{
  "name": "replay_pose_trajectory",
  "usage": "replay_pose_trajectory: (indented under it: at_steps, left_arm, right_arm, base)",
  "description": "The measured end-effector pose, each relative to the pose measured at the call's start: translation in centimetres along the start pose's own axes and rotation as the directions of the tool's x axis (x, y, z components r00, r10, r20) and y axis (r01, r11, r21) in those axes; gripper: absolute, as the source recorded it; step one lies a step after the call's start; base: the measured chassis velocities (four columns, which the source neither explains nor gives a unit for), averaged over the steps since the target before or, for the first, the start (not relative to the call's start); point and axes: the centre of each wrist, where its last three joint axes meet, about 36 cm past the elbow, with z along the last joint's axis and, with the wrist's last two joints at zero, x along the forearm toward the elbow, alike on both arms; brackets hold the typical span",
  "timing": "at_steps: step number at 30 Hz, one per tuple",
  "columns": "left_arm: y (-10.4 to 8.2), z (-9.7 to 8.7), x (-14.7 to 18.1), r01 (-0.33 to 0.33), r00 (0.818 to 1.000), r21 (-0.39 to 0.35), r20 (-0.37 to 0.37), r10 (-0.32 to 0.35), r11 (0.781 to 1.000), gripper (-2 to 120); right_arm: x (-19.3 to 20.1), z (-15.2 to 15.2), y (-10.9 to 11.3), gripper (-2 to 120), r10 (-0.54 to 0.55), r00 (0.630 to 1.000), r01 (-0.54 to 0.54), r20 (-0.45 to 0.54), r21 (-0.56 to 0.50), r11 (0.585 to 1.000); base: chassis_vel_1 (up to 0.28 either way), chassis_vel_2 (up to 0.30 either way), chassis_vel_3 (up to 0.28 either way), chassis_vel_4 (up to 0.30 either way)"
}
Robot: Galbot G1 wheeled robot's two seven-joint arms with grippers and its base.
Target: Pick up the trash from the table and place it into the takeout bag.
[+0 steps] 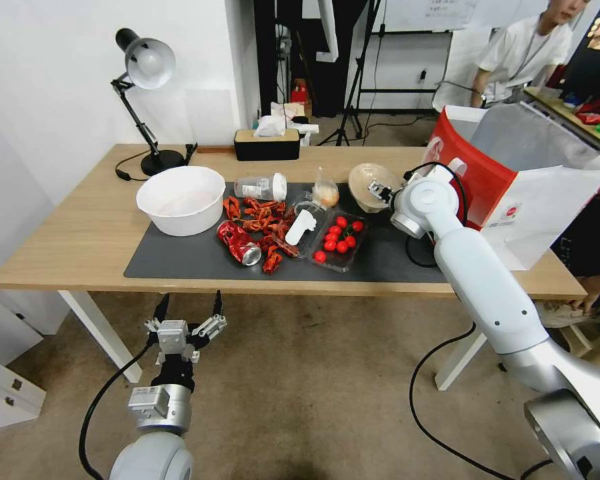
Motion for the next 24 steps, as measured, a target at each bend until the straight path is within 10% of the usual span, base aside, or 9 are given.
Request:
replay_pose_trajectory:
  at_steps: [24]
  left_arm:
    - [0.2, 0.2, -0.4, -0.001, 1.000, -0.003, 0.003, 0.001, 1.000, 100]
  right_arm:
    - [-2.5, -0.6, 2.1, 100, 0.033, 0.998, -0.033, -0.054, -0.003, 0.999]
  base:
    - [0.000, 0.000, 0.000, 0.000]
